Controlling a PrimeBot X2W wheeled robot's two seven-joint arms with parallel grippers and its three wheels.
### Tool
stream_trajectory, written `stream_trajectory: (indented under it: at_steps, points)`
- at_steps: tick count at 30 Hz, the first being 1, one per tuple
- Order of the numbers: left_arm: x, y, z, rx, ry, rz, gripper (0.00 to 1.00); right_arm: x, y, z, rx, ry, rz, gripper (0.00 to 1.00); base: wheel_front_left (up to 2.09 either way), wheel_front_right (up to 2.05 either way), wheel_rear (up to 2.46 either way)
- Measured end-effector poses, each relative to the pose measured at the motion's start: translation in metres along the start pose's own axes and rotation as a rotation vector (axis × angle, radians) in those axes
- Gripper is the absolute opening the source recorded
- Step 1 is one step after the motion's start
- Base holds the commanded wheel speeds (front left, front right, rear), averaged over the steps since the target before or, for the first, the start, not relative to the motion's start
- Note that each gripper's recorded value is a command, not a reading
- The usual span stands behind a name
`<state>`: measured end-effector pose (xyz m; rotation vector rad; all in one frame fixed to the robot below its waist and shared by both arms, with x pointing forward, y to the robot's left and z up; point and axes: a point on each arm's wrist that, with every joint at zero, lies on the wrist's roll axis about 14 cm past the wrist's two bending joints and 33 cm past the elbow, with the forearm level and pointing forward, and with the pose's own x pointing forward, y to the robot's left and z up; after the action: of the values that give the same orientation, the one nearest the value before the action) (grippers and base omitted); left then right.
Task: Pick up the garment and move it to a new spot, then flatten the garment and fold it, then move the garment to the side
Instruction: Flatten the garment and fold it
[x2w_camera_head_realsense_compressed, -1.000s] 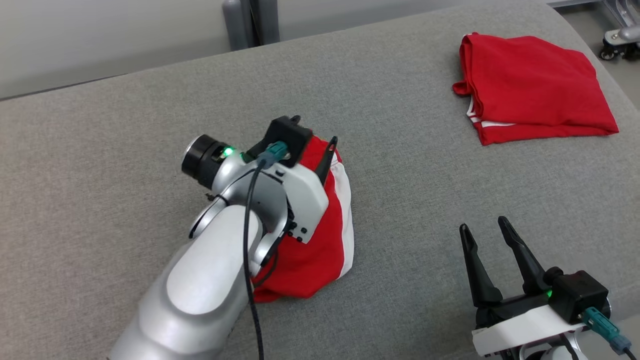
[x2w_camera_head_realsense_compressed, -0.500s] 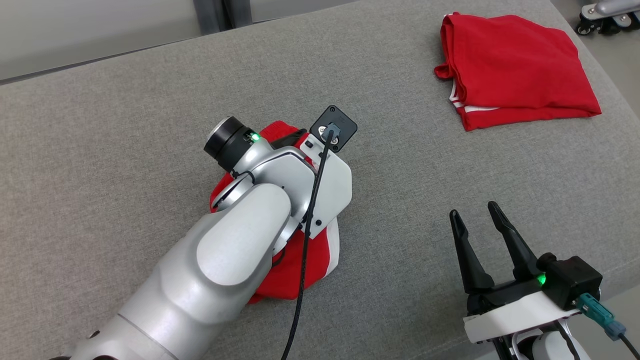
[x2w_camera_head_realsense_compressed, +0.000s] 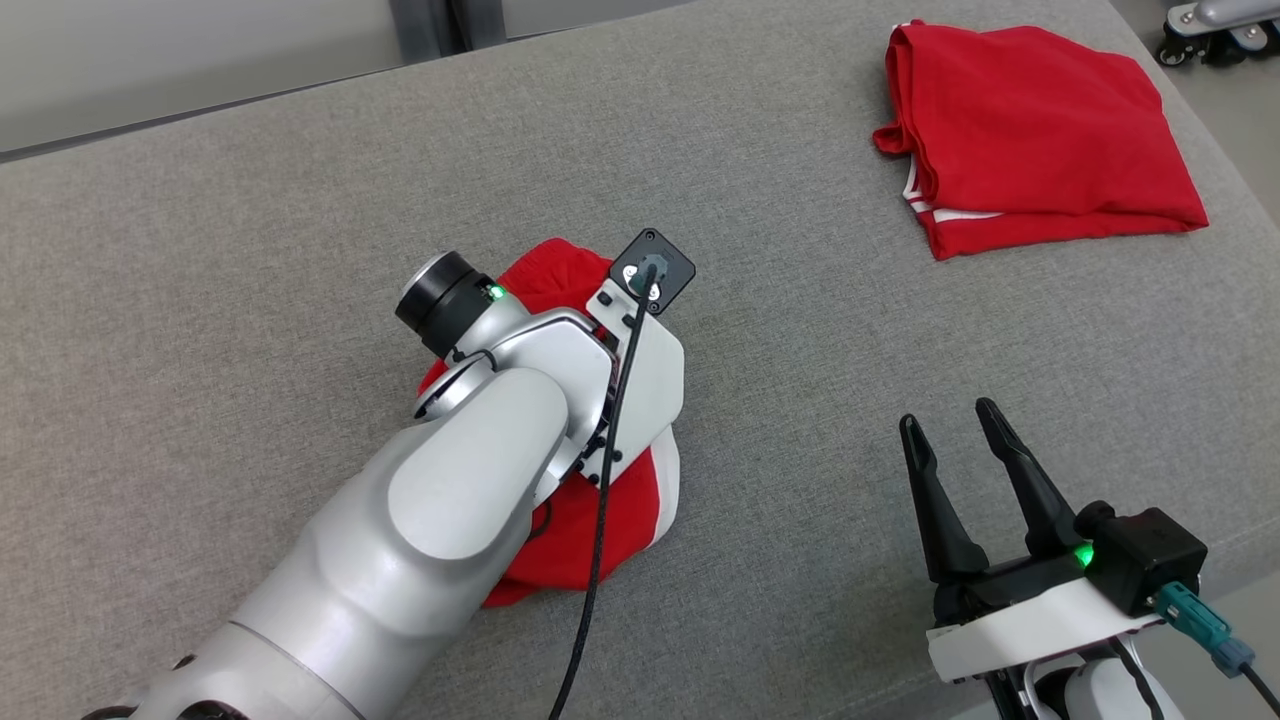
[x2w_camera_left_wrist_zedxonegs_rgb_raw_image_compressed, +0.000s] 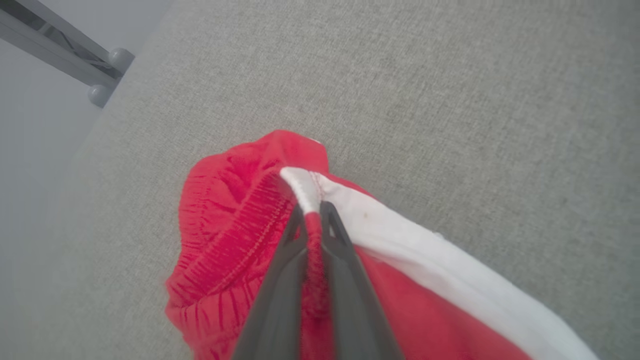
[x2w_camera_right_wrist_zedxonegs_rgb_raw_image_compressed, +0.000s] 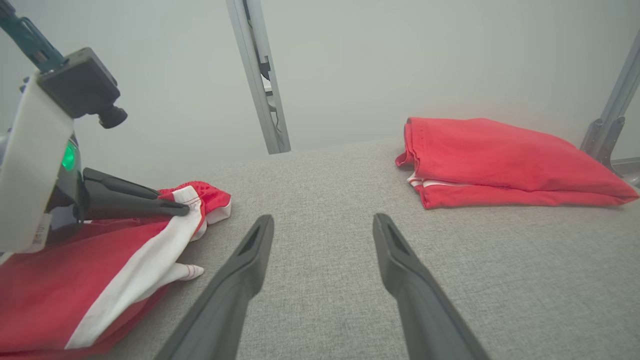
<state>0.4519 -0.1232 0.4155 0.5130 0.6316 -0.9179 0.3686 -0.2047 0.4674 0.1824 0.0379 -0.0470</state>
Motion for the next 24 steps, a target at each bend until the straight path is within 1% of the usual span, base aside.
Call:
stream_trajectory:
  at_steps: [1,4,8,9,10,14,17,20,24]
  points:
    - [0.000,0.000,-0.001,-0.007,0.001,-0.005,0.00,0.000,0.000,0.000,0.000,-0.001,0.001,1.00,0.00,0.00,0.00]
    - [-0.001,0.001,0.011,-0.046,-0.067,-0.015,0.00,0.001,0.001,0.000,0.000,-0.002,0.002,1.00,0.00,0.00,0.00]
    - [-0.009,0.007,0.037,-0.148,-0.210,-0.025,0.00,0.001,0.002,0.000,0.001,0.000,0.006,1.00,0.00,0.00,0.00]
    - [-0.015,0.008,0.052,-0.200,-0.271,-0.043,0.00,0.000,0.004,0.000,0.003,0.000,0.011,1.00,0.00,0.00,0.00]
    - [-0.020,0.008,0.065,-0.224,-0.320,-0.052,0.00,0.000,0.004,0.000,0.004,0.001,0.013,1.00,0.00,0.00,0.00]
    - [-0.043,0.016,0.115,-0.275,-0.492,-0.047,0.00,-0.001,0.005,0.001,0.004,-0.002,0.016,1.00,0.00,0.00,0.00]
    - [-0.063,0.025,0.149,-0.297,-0.615,-0.023,0.00,-0.002,0.007,0.001,0.004,-0.002,0.022,1.00,0.00,0.00,0.00]
    - [-0.086,0.027,0.182,-0.320,-0.731,-0.029,0.00,-0.003,0.009,0.001,0.002,-0.003,0.026,1.00,0.00,0.00,0.00]
    - [-0.116,0.021,0.215,-0.297,-0.851,-0.044,0.00,-0.001,0.012,0.000,-0.008,0.001,0.039,1.00,0.00,0.00,0.00]
